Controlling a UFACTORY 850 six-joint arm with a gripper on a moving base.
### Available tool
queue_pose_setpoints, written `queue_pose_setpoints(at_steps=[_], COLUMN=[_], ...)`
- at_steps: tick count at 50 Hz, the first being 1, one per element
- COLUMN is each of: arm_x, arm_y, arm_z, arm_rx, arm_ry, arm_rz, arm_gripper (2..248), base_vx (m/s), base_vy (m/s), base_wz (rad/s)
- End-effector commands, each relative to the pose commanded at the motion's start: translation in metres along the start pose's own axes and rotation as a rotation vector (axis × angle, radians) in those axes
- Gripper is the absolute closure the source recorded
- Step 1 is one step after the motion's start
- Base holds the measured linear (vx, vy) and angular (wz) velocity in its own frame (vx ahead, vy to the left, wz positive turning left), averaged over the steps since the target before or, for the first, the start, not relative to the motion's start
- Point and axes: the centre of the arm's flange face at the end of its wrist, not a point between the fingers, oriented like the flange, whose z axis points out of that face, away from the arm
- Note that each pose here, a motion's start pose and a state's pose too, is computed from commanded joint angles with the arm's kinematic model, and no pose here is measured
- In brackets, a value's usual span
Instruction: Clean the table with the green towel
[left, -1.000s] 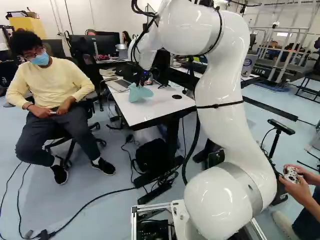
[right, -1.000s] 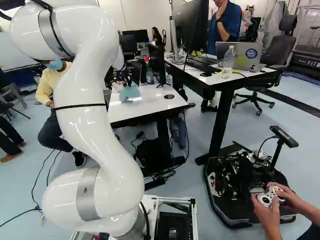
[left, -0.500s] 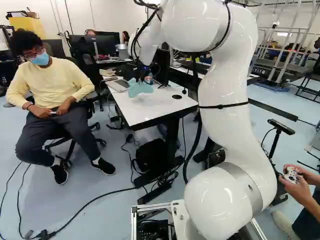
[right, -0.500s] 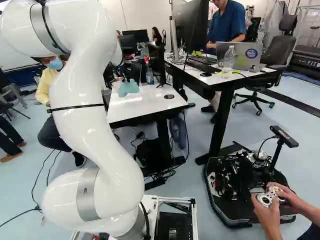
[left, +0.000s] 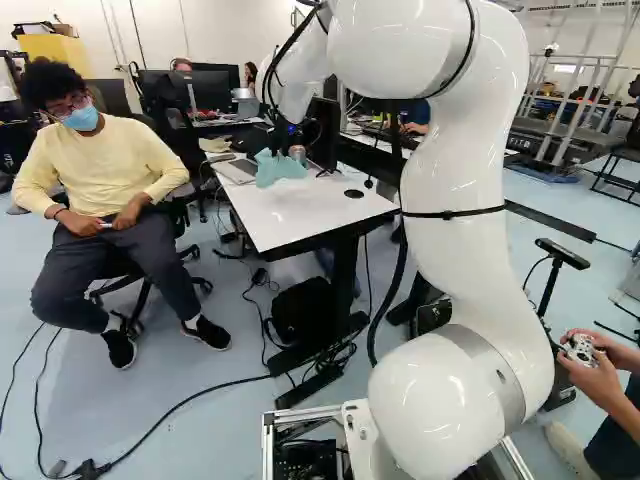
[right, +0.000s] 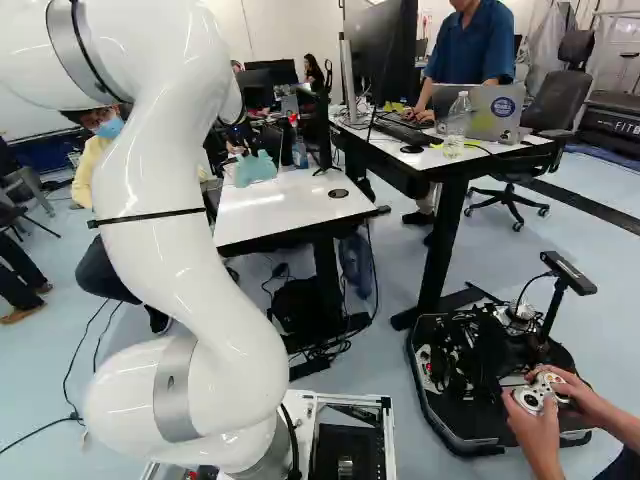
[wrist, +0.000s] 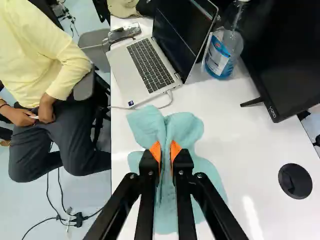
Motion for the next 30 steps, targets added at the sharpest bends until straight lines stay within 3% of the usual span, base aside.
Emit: queue_pose_setpoints(at_steps=[30], arm_x=[-0.006], arm_y=[0.001], arm_z=[0.012], arm_rx=[-0.002], arm_ry=[-0.02], arm_rz=[0.001], arm_gripper=[206], base_vx=[0.0], base_vy=[0.0], base_wz=[0.0])
